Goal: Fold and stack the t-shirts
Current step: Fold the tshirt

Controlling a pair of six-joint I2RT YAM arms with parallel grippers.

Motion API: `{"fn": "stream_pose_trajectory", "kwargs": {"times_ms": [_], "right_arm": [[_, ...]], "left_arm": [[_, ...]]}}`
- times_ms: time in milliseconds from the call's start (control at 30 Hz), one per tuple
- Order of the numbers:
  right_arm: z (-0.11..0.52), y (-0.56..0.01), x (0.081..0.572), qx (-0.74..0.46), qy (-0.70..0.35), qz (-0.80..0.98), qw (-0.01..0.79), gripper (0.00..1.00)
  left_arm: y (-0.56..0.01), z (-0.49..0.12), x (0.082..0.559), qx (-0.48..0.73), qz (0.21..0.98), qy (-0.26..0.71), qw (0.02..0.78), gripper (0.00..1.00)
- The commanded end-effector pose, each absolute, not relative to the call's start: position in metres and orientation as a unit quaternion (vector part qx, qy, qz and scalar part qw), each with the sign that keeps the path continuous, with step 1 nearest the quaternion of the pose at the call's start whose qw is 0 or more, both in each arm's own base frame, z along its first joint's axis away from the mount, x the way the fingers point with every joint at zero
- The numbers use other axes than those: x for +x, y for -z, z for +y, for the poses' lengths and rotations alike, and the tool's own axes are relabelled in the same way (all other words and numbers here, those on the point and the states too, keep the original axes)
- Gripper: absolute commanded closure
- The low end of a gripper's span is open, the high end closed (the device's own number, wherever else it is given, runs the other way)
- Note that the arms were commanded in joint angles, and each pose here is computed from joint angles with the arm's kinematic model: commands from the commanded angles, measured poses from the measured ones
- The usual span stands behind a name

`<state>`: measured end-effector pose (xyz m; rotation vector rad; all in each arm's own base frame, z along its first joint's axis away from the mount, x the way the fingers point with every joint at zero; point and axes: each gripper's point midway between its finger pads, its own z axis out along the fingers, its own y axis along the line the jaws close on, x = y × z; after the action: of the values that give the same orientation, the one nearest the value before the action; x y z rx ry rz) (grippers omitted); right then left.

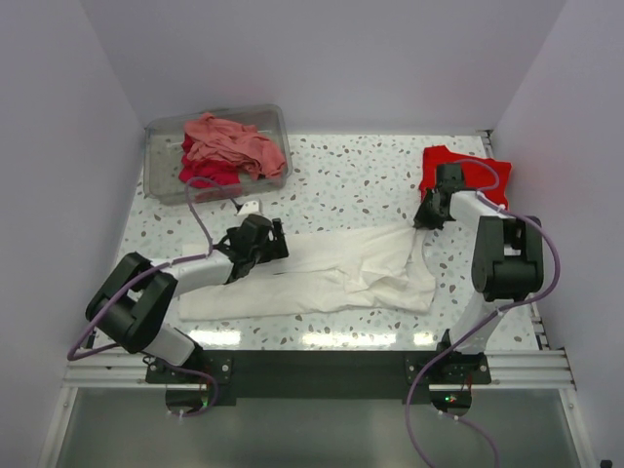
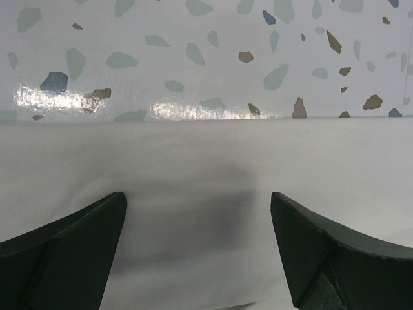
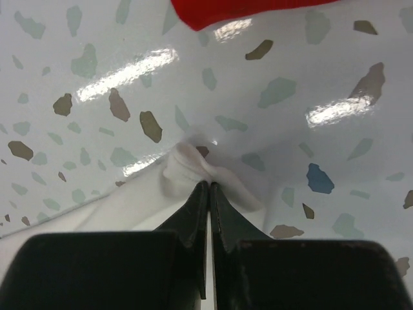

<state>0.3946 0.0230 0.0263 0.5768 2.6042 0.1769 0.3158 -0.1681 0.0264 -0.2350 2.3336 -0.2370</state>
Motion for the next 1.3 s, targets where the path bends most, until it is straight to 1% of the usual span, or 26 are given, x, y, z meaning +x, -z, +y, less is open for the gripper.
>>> {"fn": "stream_pose_trajectory", "kwargs": {"times_ms": [0, 200, 300, 333, 367, 400, 433, 500, 533, 567, 633, 767, 833, 867, 967, 1100, 1133, 1267], "right_arm": [[0.007, -0.042, 0.401, 0.238, -0.074, 0.934, 0.256, 1.0], [0.012, -0.041, 0.409, 0.228, -0.09, 0.936, 0.253, 1.0], [0.014, -0.059, 0.412, 0.215, -0.099, 0.933, 0.269, 0.99], [0.013, -0.063, 0.41, 0.212, -0.097, 0.934, 0.27, 0.83], [0.013, -0.071, 0.409, 0.21, -0.097, 0.932, 0.278, 0.73], [0.014, -0.076, 0.407, 0.207, -0.099, 0.932, 0.282, 0.65], [0.015, -0.092, 0.403, 0.203, -0.103, 0.928, 0.296, 0.54], [0.018, -0.098, 0.389, 0.196, -0.101, 0.929, 0.298, 0.48], [0.021, -0.114, 0.384, 0.19, -0.101, 0.924, 0.316, 0.44], [0.027, -0.111, 0.373, 0.182, -0.101, 0.928, 0.311, 0.42], [0.042, -0.115, 0.353, 0.163, -0.097, 0.933, 0.307, 0.4], [0.077, -0.107, 0.315, 0.13, -0.088, 0.944, 0.289, 0.4], [0.082, -0.093, 0.293, 0.141, -0.092, 0.948, 0.269, 0.4], [0.086, -0.096, 0.287, 0.138, -0.095, 0.946, 0.277, 0.41], [0.088, -0.086, 0.264, 0.142, -0.088, 0.951, 0.261, 0.41], [0.092, -0.08, 0.242, 0.135, -0.084, 0.957, 0.243, 0.42], [0.09, -0.078, 0.239, 0.136, -0.075, 0.958, 0.24, 0.42], [0.088, -0.073, 0.225, 0.14, -0.068, 0.96, 0.232, 0.43]], "left_arm": [[0.01, -0.138, 0.287, -0.113, 0.938, 0.049, 0.324, 0.0], [0.006, -0.143, 0.294, -0.101, 0.937, 0.053, 0.329, 0.0], [-0.005, -0.15, 0.307, -0.091, 0.933, 0.06, 0.342, 0.0], [-0.008, -0.152, 0.309, -0.085, 0.933, 0.061, 0.345, 0.0], [-0.01, -0.154, 0.312, -0.082, 0.932, 0.063, 0.348, 0.0], [-0.013, -0.155, 0.314, -0.08, 0.93, 0.064, 0.352, 0.0], [-0.019, -0.159, 0.32, -0.079, 0.928, 0.068, 0.358, 0.0], [-0.025, -0.161, 0.325, -0.073, 0.926, 0.065, 0.365, 0.0], [-0.028, -0.163, 0.325, -0.069, 0.926, 0.064, 0.366, 0.0], [-0.031, -0.163, 0.327, -0.068, 0.924, 0.062, 0.37, 0.0], [-0.04, -0.167, 0.329, -0.065, 0.921, 0.064, 0.379, 0.0], [-0.063, -0.175, 0.331, -0.059, 0.913, 0.069, 0.398, 0.0], [-0.079, -0.182, 0.331, -0.055, 0.905, 0.076, 0.414, 0.0], [-0.083, -0.184, 0.329, -0.051, 0.905, 0.077, 0.415, 0.0], [-0.101, -0.201, 0.321, -0.033, 0.897, 0.095, 0.43, 0.0], [-0.112, -0.241, 0.302, 0.012, 0.891, 0.122, 0.437, 0.0], [-0.11, -0.257, 0.291, 0.035, 0.891, 0.131, 0.434, 0.0], [-0.102, -0.293, 0.271, 0.067, 0.892, 0.157, 0.419, 0.0]]}}
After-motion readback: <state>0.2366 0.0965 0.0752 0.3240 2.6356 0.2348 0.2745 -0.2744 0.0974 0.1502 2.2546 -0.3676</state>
